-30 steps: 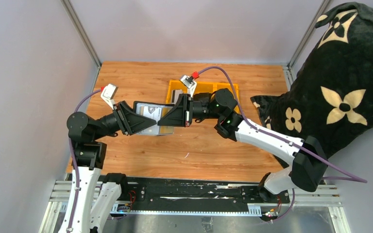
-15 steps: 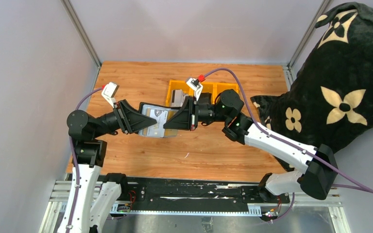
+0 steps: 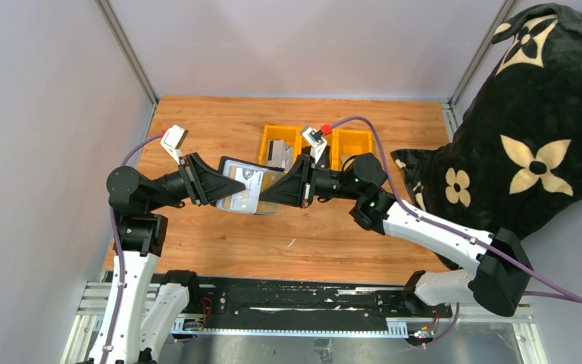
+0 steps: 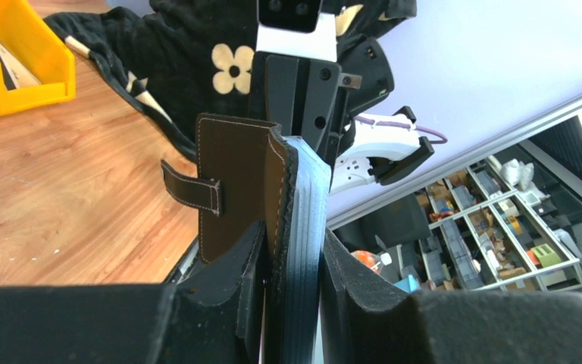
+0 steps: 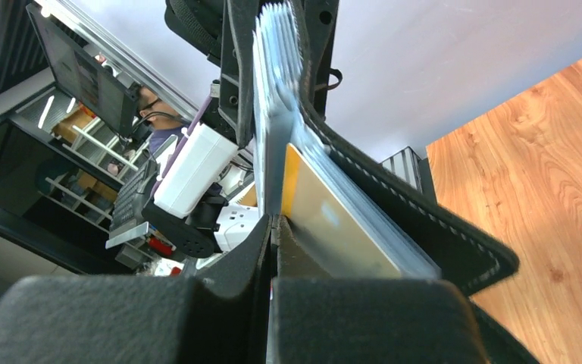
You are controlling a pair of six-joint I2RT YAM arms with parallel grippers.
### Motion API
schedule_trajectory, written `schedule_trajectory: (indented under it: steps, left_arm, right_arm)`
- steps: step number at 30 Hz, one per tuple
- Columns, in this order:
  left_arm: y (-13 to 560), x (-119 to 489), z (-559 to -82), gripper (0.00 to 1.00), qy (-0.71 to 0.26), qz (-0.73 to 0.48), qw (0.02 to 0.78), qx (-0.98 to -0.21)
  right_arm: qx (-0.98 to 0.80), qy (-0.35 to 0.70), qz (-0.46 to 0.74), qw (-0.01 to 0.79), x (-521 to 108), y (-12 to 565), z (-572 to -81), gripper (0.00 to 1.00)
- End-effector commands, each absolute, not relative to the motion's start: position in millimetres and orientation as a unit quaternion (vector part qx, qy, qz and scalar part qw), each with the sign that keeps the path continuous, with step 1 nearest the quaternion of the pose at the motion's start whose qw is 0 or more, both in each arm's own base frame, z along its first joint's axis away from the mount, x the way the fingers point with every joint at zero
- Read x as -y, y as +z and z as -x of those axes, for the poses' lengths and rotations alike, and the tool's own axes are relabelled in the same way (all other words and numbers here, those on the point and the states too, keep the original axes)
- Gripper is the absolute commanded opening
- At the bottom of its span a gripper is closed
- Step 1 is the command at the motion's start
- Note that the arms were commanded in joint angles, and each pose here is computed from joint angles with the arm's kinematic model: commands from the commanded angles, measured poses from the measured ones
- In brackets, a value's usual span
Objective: Take the credit cards out of the card holder
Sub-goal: Remove the credit card from the card holder.
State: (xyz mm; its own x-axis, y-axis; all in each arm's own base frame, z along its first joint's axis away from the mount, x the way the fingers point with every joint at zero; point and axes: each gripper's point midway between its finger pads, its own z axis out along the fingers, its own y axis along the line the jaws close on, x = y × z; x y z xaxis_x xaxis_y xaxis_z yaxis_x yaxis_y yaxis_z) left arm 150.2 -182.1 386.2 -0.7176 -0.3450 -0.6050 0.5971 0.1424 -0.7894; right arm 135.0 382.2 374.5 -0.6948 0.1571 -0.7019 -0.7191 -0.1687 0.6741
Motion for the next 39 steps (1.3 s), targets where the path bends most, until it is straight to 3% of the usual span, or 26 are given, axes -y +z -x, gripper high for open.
schedule_trajectory:
  steps: [1,3,4,10,18,22,25,28,31,34,39]
  left_arm:
    - [410.7,182.1,-136.8,0.2,-0.647,-0.131,0.392,-0.641]
    - [410.2,182.1,-136.3,0.19,-0.647,-0.132,0.392,-0.641]
    - [410.1,182.0,-136.1,0.19,-0.646,-0.132,0.394,-0.64]
    - [408.2,181.8,-136.8,0.18,-0.645,-0.131,0.396,-0.641]
    - [408.9,181.5,-135.7,0.17,-0.644,-0.131,0.4,-0.639]
    - [408.2,181.4,-135.0,0.21,-0.644,-0.13,0.401,-0.639]
    - [404.3,181.3,-134.0,0.47,-0.645,-0.126,0.399,-0.64]
    - [395.9,181.3,-135.3,0.58,-0.647,-0.117,0.391,-0.644]
    - [388.4,181.2,-137.5,0.7,-0.648,-0.107,0.385,-0.648]
    - [381.8,181.4,-138.6,0.71,-0.65,-0.1,0.376,-0.652]
    - [380.2,181.7,-134.9,0.65,-0.652,-0.103,0.371,-0.653]
  right_arm:
    - [-0.551,0.736,0.223,0.324,-374.9,380.8,-140.0,0.0]
    - [-0.549,0.738,0.224,0.322,-375.7,382.6,-139.7,0.03]
    - [-0.546,0.74,0.227,0.322,-376.6,386.6,-139.5,0.13]
    - [-0.524,0.751,0.247,0.318,-381.4,406.3,-136.5,0.37]
    - [-0.535,0.748,0.247,0.306,-390.1,403.4,-142.2,0.41]
    - [-0.553,0.742,0.244,0.291,-400.9,397.6,-148.4,0.29]
    - [-0.537,0.752,0.254,0.285,-405.0,405.3,-143.7,0.15]
    - [-0.529,0.757,0.261,0.282,-407.4,412.3,-140.3,0.01]
    - [-0.52,0.761,0.265,0.285,-408.2,418.4,-138.8,0.0]
    - [-0.518,0.762,0.263,0.286,-409.7,420.2,-139.9,0.0]
    - [-0.522,0.761,0.258,0.287,-412.5,418.2,-142.5,0.0]
